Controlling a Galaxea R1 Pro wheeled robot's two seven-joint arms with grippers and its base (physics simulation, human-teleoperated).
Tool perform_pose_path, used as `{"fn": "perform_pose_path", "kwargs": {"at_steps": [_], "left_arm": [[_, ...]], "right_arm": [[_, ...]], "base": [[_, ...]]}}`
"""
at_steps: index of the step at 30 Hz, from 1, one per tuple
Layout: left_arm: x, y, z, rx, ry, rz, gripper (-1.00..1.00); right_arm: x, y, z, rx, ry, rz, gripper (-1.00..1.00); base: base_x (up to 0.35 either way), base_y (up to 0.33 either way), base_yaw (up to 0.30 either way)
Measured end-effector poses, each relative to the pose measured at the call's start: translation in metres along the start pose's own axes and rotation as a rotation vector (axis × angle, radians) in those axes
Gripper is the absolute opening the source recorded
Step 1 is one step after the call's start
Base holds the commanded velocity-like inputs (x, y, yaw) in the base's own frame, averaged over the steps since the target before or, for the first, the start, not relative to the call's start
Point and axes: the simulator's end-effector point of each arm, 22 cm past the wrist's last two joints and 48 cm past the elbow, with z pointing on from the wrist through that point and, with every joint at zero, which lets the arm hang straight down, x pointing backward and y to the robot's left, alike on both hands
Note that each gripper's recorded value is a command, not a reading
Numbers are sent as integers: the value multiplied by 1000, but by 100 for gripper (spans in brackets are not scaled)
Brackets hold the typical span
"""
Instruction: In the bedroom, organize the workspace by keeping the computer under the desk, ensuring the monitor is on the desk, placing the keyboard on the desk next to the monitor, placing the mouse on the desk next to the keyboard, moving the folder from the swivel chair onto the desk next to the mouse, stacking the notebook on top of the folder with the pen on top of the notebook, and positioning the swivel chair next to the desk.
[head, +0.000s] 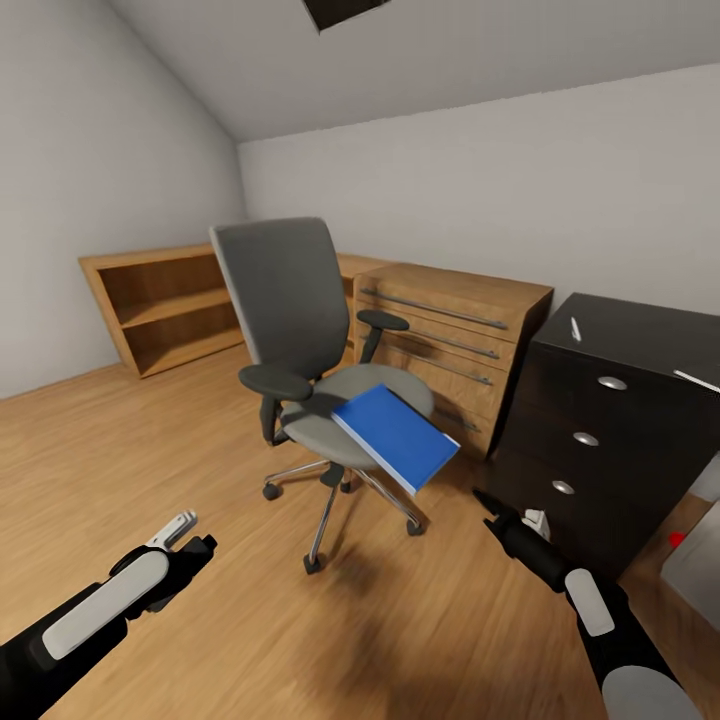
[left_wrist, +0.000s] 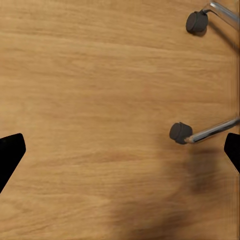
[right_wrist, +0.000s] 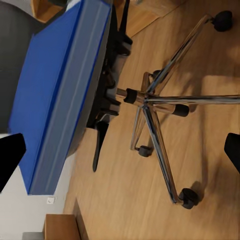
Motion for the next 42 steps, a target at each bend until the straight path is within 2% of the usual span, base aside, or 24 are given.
{"fn": "perform_pose_path", "kwargs": {"at_steps": [3,16,42], "left_arm": [[-3,-2,-5,9,-8,-2,100],[-4,-3,-5,10,-8,-4,100],[-2,-2,-4,8,-7,-2,100]], "right_arm": [[-2,7,-1,-10,-4,-5,100],[0,8,-1,-14,0,-3,100],[7,9,2,-16,8,2,100]], "base": [[0,0,0],[2,2,0],[147,100,0]]}}
